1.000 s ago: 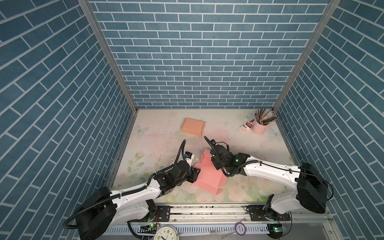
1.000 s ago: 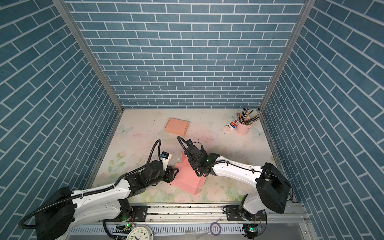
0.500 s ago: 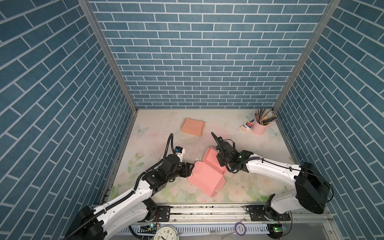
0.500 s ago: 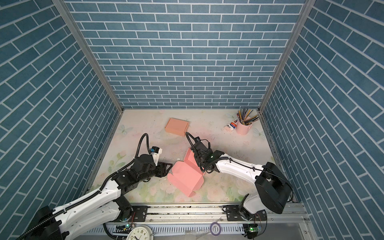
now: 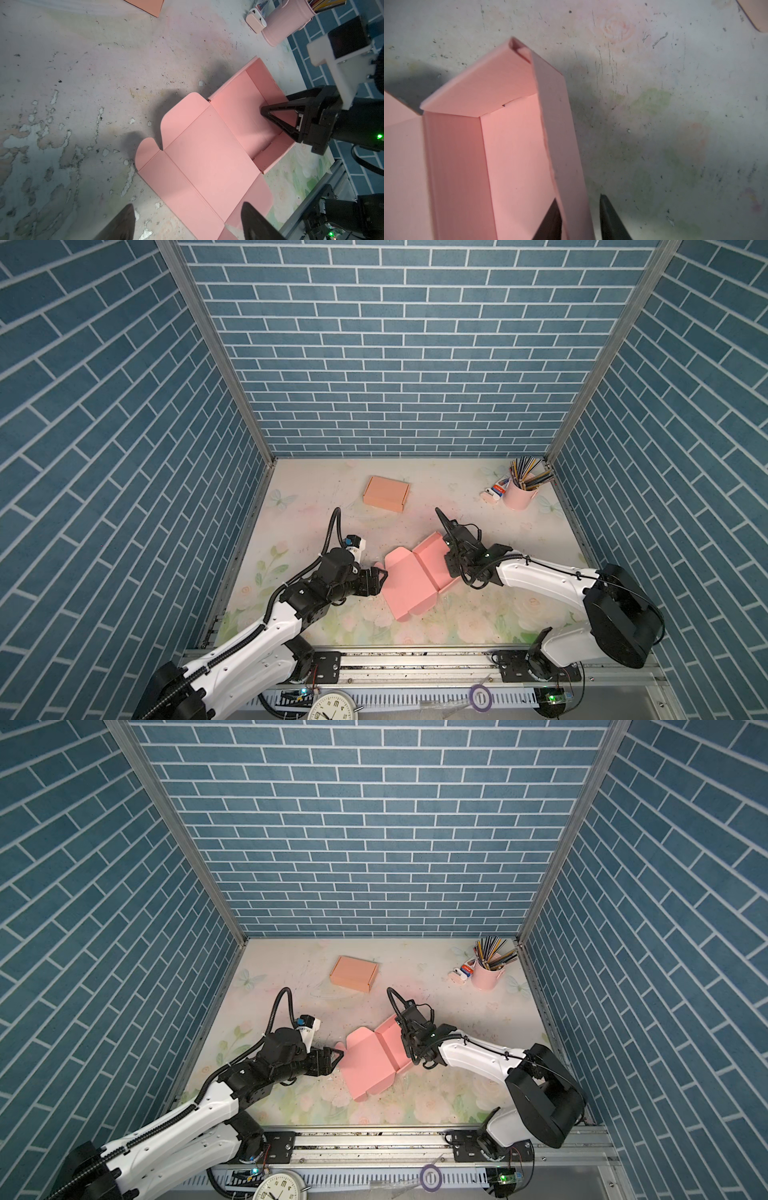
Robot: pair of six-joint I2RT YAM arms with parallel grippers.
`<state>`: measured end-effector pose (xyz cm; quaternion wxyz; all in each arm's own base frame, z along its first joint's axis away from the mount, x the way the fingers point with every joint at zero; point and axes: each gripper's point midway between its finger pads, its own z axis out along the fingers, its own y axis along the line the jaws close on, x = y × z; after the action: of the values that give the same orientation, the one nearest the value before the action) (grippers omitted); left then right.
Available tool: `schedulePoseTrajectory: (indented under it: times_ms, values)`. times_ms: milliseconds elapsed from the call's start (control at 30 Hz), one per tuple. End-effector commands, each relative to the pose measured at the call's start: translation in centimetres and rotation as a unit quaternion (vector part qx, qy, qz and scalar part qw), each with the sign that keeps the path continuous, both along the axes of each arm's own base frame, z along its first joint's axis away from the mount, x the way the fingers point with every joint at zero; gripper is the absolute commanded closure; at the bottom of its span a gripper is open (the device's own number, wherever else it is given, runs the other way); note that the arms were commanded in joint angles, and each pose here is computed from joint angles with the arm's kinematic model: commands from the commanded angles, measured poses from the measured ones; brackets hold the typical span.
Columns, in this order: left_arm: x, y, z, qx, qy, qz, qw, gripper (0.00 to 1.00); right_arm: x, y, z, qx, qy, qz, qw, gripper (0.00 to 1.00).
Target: Fold the paper box
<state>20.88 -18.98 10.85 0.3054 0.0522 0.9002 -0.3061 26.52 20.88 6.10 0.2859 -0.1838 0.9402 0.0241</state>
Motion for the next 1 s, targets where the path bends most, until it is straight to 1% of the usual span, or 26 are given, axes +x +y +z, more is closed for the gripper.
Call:
schedulePoseTrajectory:
  times_ms: [0, 200, 333, 533, 800, 933, 967]
  values:
    - [-0.4, 0.5, -0.5, -0.018, 0.022, 0.009, 1.0, 0.19, 0.0, -0.1, -0.5, 0.02, 0.011, -0.017, 1.0, 0.68]
    - [-0.3, 1.0, -0.8, -0.055, 0.038, 0.027, 0.997, 0.19, -0.2, -0.6, -2.1, 0.022, 0.028, -0.025, 0.999, 0.68]
    - [-0.5, 0.6, -1.3, -0.075, 0.048, 0.026, 0.996, 0.19, -0.3, -0.8, -2.7, 0.019, 0.035, -0.027, 0.999, 0.67]
    - [-0.9, -1.5, -1.3, -0.149, 0.066, 0.003, 0.987, 0.19, -0.4, -0.9, -3.2, 0.023, 0.04, -0.028, 0.999, 0.66]
    - [-0.3, -3.5, -0.8, -0.154, 0.062, -0.011, 0.986, 0.19, -0.5, -0.7, -3.2, 0.029, 0.043, -0.027, 0.998, 0.65]
    - [-0.1, -4.9, -0.4, -0.168, 0.06, -0.02, 0.984, 0.27, -0.6, -0.6, -3.3, 0.031, 0.046, -0.025, 0.998, 0.65]
    - [0.0, -5.2, -0.5, -0.167, 0.061, -0.021, 0.984, 0.3, -0.6, -0.5, -3.3, 0.033, 0.046, -0.025, 0.998, 0.65]
